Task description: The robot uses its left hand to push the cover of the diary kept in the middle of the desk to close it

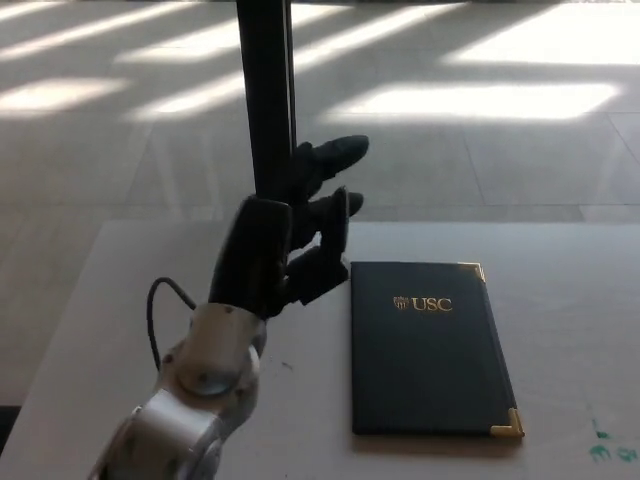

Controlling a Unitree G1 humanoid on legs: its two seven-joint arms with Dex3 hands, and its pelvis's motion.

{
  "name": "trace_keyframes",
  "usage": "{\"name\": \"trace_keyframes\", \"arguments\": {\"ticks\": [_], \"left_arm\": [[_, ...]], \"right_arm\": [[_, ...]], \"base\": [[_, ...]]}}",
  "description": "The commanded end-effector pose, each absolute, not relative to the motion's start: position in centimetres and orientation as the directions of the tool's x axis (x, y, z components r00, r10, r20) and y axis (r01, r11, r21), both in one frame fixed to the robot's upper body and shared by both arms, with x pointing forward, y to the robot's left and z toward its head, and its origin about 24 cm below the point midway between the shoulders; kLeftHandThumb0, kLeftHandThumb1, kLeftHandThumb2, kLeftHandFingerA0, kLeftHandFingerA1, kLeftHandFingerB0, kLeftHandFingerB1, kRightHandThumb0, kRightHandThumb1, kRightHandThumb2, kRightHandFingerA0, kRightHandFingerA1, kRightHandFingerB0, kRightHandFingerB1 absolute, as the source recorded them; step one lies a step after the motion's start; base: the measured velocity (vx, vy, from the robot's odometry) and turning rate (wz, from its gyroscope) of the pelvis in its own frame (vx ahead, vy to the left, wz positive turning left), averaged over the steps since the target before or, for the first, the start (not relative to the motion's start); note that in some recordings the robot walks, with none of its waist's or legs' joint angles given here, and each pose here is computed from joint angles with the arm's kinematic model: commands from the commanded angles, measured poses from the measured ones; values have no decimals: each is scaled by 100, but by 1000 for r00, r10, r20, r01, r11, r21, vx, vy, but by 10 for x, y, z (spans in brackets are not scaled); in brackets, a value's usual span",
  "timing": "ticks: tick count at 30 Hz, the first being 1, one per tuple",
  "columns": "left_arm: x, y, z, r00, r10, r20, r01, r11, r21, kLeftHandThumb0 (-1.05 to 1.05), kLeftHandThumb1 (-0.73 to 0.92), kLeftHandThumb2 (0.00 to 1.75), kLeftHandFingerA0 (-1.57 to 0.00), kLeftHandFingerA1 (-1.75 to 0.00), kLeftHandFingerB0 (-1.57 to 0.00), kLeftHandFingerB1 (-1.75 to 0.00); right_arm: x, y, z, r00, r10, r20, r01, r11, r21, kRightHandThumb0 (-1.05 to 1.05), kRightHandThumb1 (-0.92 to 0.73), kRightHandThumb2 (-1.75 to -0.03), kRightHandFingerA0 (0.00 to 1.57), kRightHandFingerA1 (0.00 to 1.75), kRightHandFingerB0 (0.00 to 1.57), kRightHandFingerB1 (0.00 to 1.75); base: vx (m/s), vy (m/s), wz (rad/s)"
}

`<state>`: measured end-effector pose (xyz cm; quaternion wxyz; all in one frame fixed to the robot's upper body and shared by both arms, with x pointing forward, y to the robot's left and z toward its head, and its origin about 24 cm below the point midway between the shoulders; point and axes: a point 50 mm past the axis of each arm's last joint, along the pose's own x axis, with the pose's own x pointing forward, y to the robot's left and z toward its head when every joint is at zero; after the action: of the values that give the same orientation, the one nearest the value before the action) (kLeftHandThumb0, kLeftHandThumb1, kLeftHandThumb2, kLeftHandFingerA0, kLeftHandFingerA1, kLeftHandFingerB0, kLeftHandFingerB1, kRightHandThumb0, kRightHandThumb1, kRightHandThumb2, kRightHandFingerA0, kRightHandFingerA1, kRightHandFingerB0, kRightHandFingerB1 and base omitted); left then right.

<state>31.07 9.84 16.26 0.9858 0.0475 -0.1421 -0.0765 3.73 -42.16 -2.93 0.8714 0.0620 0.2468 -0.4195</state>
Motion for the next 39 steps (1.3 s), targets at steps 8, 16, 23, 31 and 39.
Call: {"name": "trace_keyframes", "arguments": {"ticks": [8, 16, 23, 31, 39], "left_arm": [[261, 337, 129, 746, 626, 228, -650, 758, 47, -76, 92, 81, -39, -45, -36, -42], [188, 420, 65, 431, 901, -55, -902, 429, -51, -68, 92, 76, -42, -46, -31, -42], [135, 438, 9, 228, 939, -257, -960, 261, 102, -68, 74, 115, -113, -136, -65, -82], [112, 420, -41, 134, 883, -451, -945, 251, 210, -75, 89, 66, -94, -153, -64, -64], [103, 415, -58, 142, 758, -637, -931, 320, 173, -80, 73, 112, -106, -140, -76, -112]], "right_arm": [[32, -422, -30, 501, -696, -514, 772, 628, -97, -95, -92, -68, 59, 95, 62, 70], [31, -423, -29, 501, -703, -505, 771, 628, -107, -94, -92, -70, 60, 96, 64, 71], [32, -422, -28, 509, -697, -504, 767, 634, -102, -97, -92, -70, 62, 98, 65, 74], [35, -424, -26, 518, -696, -497, 754, 646, -120, -95, -92, -69, 61, 97, 63, 69], [38, -425, -25, 506, -701, -502, 764, 635, -115, -87, -70, -121, 60, 89, 64, 75]], "base": [[0, 0, 0], [0, 0, 0], [0, 0, 0], [0, 0, 0], [0, 0, 0]]}}
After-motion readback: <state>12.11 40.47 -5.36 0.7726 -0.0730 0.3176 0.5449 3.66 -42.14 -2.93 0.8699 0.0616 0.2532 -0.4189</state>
